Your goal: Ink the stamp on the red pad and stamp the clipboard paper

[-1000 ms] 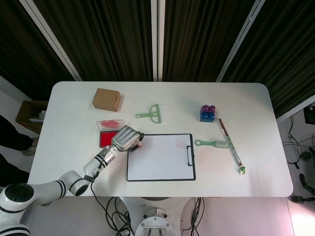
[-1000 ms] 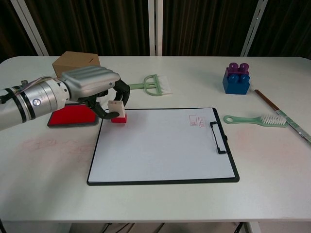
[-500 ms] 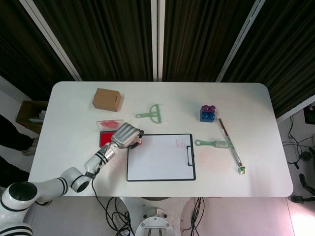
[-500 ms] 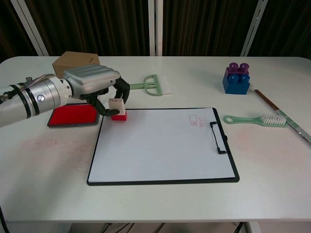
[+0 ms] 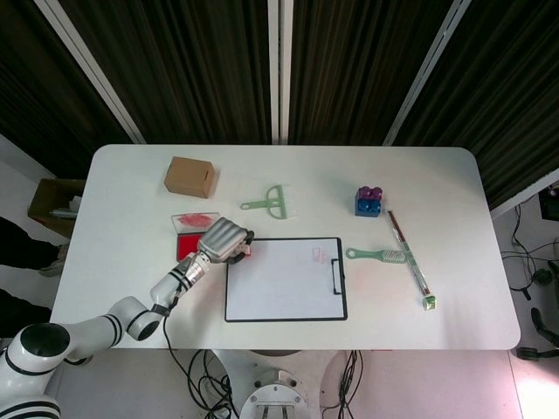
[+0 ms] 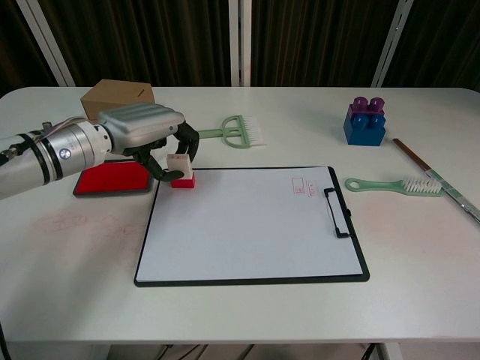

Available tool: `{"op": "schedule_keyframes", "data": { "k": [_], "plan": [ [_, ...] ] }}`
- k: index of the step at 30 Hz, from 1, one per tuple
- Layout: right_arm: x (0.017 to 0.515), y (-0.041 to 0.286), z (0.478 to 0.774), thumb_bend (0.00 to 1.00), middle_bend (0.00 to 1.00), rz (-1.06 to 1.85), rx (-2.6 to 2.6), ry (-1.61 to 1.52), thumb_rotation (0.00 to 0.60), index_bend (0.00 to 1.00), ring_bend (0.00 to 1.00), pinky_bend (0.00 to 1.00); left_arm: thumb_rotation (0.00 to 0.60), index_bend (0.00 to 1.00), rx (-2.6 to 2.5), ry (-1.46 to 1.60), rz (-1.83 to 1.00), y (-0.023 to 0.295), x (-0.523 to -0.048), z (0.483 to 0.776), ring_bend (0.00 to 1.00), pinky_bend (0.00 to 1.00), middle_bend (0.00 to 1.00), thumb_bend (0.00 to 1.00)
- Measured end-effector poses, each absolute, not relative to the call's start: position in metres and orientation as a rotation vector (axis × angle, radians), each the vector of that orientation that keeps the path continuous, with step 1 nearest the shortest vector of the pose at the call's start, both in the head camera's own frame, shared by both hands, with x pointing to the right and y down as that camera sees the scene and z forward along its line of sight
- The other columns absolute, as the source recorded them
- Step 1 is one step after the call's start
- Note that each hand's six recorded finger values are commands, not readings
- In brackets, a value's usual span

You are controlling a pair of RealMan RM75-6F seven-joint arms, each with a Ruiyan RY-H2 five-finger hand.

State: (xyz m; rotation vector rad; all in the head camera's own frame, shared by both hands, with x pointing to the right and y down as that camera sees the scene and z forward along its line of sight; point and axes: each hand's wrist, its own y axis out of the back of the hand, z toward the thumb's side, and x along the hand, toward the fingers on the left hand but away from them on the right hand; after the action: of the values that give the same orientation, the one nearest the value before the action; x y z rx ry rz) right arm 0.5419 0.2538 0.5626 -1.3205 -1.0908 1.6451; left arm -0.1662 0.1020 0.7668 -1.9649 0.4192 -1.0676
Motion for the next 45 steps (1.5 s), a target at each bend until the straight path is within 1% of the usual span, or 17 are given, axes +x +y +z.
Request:
{"op": "schedule_keyframes", "data": {
  "k": [26, 36, 41, 45],
  "plan": [
    [0.542, 0.257, 0.569, 0.29, 0.0, 1.667, -1.333, -1.076, 0.6, 0.0, 0.0, 0.0, 0.6, 0.71, -1.976, 0.416, -1.08, 0.111, -0.172, 0.778, 1.0, 1.0, 0.72, 0.43],
    [0.544, 0.256, 0.566, 0.29, 0.0, 1.662, -1.323, -1.085, 0.6, 0.0, 0.0, 0.0, 0.6, 0.71, -1.975, 0.415, -1.074, 0.112, -0.171, 0.78, 1.0, 1.0, 0.72, 0.44],
    [0.544, 0.255, 0.565, 0.29, 0.0, 1.656, -1.32, -1.092, 0.6, 0.0, 0.0, 0.0, 0.6, 0.71, -1.973, 0.42, -1.064, 0.11, -0.171, 0.777, 1.0, 1.0, 0.72, 0.44],
    [0.544, 0.254, 0.563, 0.29, 0.0, 1.644, -1.314, -1.107, 0.6, 0.0, 0.0, 0.0, 0.6, 0.71, -1.995, 0.469, -1.04, 0.104, -0.169, 0.766, 1.0, 1.0, 0.72, 0.43]
  ]
}}
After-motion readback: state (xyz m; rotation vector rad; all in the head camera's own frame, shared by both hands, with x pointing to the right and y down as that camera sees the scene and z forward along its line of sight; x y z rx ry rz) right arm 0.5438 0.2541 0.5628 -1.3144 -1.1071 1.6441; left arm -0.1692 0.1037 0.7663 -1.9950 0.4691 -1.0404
